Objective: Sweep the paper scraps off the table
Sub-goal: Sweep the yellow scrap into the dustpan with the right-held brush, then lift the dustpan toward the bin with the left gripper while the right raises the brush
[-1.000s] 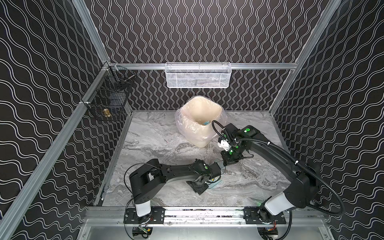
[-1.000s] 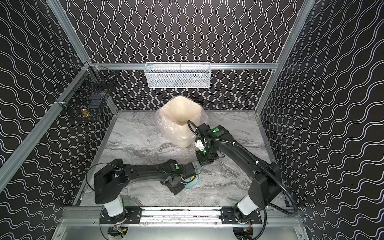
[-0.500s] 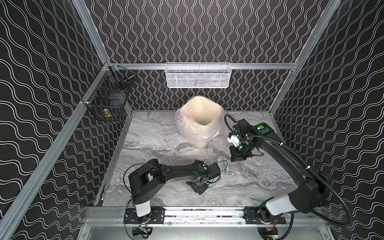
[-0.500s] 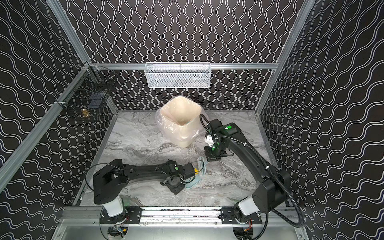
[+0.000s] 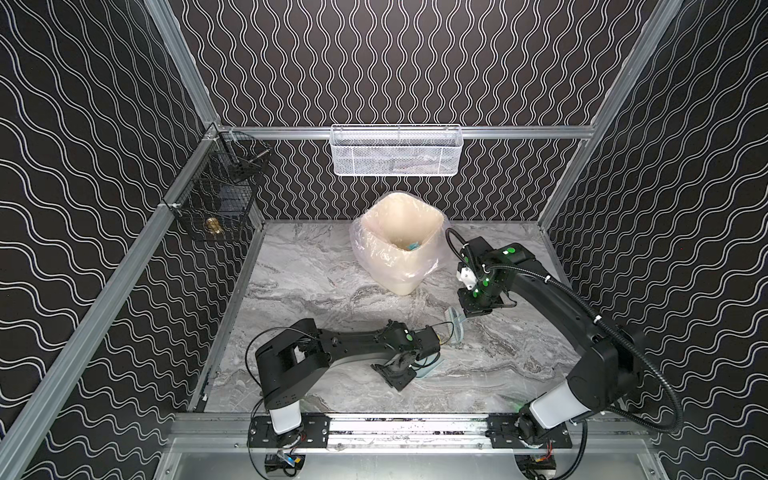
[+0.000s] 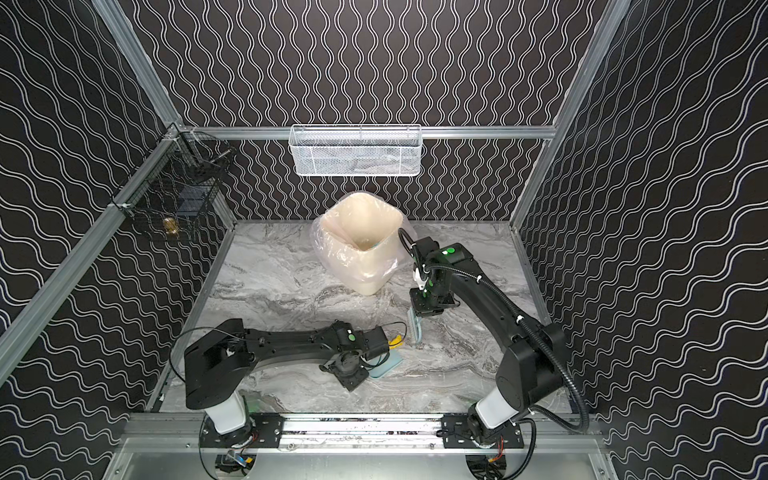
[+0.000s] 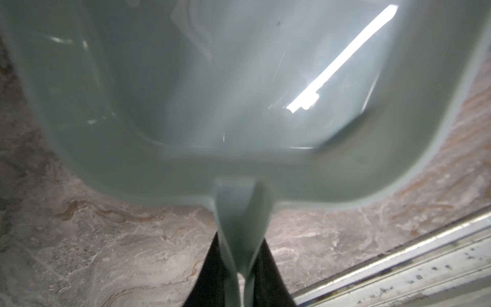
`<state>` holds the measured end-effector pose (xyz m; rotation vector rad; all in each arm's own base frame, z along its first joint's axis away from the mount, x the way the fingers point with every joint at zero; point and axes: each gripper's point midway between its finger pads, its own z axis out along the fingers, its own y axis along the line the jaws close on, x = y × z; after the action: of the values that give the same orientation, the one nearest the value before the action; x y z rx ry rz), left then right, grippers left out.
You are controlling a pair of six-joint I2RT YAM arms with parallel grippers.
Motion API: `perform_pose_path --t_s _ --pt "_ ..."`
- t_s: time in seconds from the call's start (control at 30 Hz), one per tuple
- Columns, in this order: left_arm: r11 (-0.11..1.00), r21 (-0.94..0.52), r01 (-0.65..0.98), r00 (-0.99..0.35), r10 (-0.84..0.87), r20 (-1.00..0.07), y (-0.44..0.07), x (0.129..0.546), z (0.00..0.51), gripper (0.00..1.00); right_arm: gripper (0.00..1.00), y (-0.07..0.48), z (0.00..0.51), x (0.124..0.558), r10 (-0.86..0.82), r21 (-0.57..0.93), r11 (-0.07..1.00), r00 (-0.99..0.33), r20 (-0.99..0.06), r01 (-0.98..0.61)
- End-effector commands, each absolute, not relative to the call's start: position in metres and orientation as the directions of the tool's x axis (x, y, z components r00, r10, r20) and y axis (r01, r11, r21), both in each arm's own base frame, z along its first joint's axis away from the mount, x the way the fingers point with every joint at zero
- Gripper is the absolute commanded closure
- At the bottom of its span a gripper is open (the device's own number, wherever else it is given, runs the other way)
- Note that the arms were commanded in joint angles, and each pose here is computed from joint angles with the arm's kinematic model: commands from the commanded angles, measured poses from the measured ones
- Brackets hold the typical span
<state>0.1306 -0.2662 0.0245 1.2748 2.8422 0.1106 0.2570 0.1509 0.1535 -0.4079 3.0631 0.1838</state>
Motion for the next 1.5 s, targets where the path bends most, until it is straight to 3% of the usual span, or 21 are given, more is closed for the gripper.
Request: perform_pose_path --t_s 0.0,0.23,0.43,0.53,0.7,1.13,1.47 --pt "0.671 0.070 0.738 -0.674 0.739 0.016 -0.266 0.128 0.024 1.00 1.00 0.170 0.150 0.253 -0.324 0.151 0.932 -0.944 -0.062 -0.329" --pt "0.673 0.083 0.735 -0.676 0.737 0.015 -0.268 0.132 0.023 1.00 1.00 0.214 0.155 0.216 -0.427 0.251 0.871 -0.903 -0.038 -0.422" --pt "0.677 0.101 0.729 -0.681 0.733 0.004 -0.267 0.135 0.024 1.00 1.00 0.213 0.164 0.199 -0.435 0.269 0.865 -0.900 -0.018 -0.423" --pt "0.682 0.112 0.723 -0.685 0.728 -0.010 -0.266 0.137 0.027 1.00 1.00 0.194 0.165 0.206 -0.399 0.191 0.898 -0.916 -0.030 -0.397" --pt "0.698 0.132 0.704 -0.698 0.714 -0.052 -0.262 0.142 0.036 1.00 1.00 0.172 0.177 0.226 -0.310 0.187 0.929 -0.947 -0.080 -0.320" --pt "0.820 0.107 0.563 -0.802 0.573 -0.168 -0.229 0.138 0.092 1.00 1.00 0.145 0.200 0.252 -0.123 0.352 0.919 -0.978 -0.171 -0.177" --pt "0.916 0.052 0.398 -0.884 0.398 -0.246 -0.169 0.164 0.172 1.00 1.00 0.142 0.207 0.253 -0.060 0.435 0.889 -0.979 -0.196 -0.141"
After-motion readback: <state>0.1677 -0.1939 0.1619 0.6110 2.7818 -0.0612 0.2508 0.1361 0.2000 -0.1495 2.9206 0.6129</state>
